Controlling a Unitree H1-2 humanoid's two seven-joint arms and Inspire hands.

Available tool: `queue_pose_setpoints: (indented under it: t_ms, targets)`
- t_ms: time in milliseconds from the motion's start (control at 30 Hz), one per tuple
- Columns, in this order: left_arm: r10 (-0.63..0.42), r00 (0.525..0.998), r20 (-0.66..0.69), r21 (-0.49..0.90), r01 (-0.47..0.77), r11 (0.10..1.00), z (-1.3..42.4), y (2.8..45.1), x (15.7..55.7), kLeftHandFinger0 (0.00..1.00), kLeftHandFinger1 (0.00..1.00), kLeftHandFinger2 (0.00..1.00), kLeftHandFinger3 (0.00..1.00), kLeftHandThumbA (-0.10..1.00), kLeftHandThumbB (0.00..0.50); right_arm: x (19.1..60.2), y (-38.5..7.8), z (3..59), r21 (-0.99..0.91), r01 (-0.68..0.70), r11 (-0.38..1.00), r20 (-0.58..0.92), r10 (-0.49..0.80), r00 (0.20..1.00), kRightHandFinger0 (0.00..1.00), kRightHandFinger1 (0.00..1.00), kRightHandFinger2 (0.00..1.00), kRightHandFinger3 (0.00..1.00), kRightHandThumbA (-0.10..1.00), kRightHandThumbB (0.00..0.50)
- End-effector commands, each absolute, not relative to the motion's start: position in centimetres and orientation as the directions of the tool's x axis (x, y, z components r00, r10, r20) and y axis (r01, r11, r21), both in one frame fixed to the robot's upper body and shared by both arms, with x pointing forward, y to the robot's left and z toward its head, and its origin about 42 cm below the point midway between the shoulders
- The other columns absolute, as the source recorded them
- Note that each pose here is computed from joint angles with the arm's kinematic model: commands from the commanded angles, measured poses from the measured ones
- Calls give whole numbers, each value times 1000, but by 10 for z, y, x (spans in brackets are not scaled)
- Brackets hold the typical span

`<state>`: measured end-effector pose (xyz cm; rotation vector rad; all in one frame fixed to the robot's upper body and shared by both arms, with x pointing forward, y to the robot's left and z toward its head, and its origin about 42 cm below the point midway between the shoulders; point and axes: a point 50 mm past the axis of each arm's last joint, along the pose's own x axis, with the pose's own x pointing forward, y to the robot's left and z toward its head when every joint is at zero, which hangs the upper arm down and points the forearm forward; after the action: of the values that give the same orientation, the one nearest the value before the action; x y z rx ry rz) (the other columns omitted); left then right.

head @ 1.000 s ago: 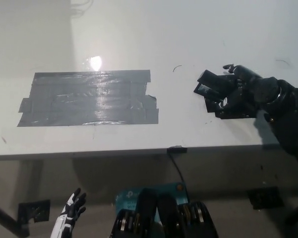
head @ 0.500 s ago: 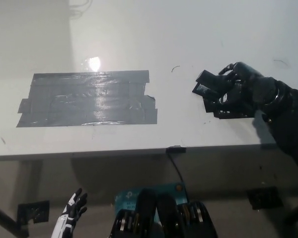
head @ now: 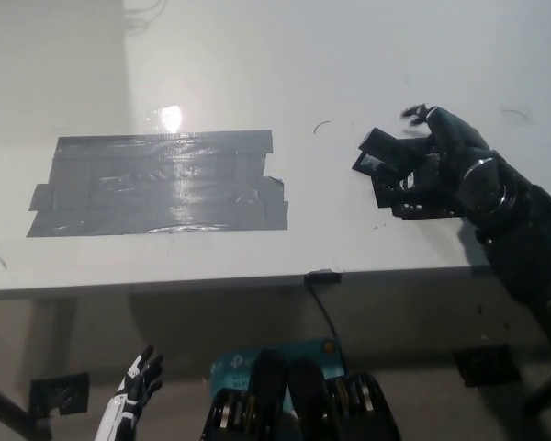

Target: A stapler is kept on the black spot marked on the desk infront of the robot. The robot picks up the stapler using its right hand and passes it to a person

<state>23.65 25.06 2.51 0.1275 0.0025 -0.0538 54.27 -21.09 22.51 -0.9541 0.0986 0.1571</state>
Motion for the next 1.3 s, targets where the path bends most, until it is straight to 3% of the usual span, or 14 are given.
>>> queue_pose_setpoints:
  t_ms: [0,33,100,167,233,400,633,700,767,967,1100,1133,1200,1267]
  targets:
    - [-78,996,53,123,71,990,33,254,243,1000,1000,1000,1000,1000,451,548,-214,240,-797,-122,591,-92,82,992,90,354,556,357,893,6]
    - [-78,995,54,126,71,990,33,254,244,1000,1000,1000,1000,1000,451,549,-217,239,-762,-134,633,-116,70,991,39,306,542,303,883,11]
    - [-81,995,56,122,74,990,33,253,245,1000,1000,1000,1000,1000,449,551,-224,240,-687,-160,709,-158,69,985,19,383,677,493,866,5]
    - [-85,995,58,119,77,990,35,254,246,1000,1000,1000,1000,1000,448,553,-230,241,-612,-180,770,-199,70,977,51,414,706,568,865,0]
    - [-82,995,58,125,74,989,36,254,247,1000,1000,1000,1000,1000,458,556,-237,245,-577,-186,795,-227,63,972,35,357,657,597,876,0]
    - [-84,994,67,132,75,988,37,253,251,1000,1000,1000,1000,1000,451,560,-248,253,-571,-198,796,-260,53,964,0,208,519,451,841,0]
    - [-88,994,71,114,80,990,39,253,254,1000,1000,1000,1000,1000,441,561,-251,267,-412,-218,885,-300,94,949,0,180,491,420,860,16]
    - [-84,994,69,107,77,991,39,252,256,1000,1000,1000,1000,1000,432,563,-254,278,-305,-241,921,-307,144,941,0,53,384,370,873,0]
    - [-83,994,70,106,75,992,40,252,257,1000,1000,1000,1000,1000,431,565,-257,284,-198,-236,951,-312,167,935,0,1,304,333,796,15]
    - [-87,994,71,104,80,991,41,253,257,1000,1000,1000,1000,1000,412,567,-262,294,-8,-214,977,-314,201,928,0,0,270,338,789,21]
    - [-93,992,81,104,85,991,42,253,259,1000,1000,997,1000,1000,414,571,-266,298,134,-214,968,-293,245,924,0,0,124,227,778,8]
    - [-92,992,81,105,84,991,42,253,260,1000,1000,997,1000,1000,413,573,-268,298,242,-210,947,-278,275,920,0,0,13,161,736,1]
    - [-92,992,81,103,83,991,42,253,260,1000,1000,989,1000,1000,408,574,-271,298,303,-234,924,-263,317,911,0,0,0,38,879,0]
    - [-96,992,81,104,87,991,42,253,259,1000,1000,1000,1000,1000,398,575,-274,302,397,-256,881,-222,363,905,0,0,0,44,902,0]
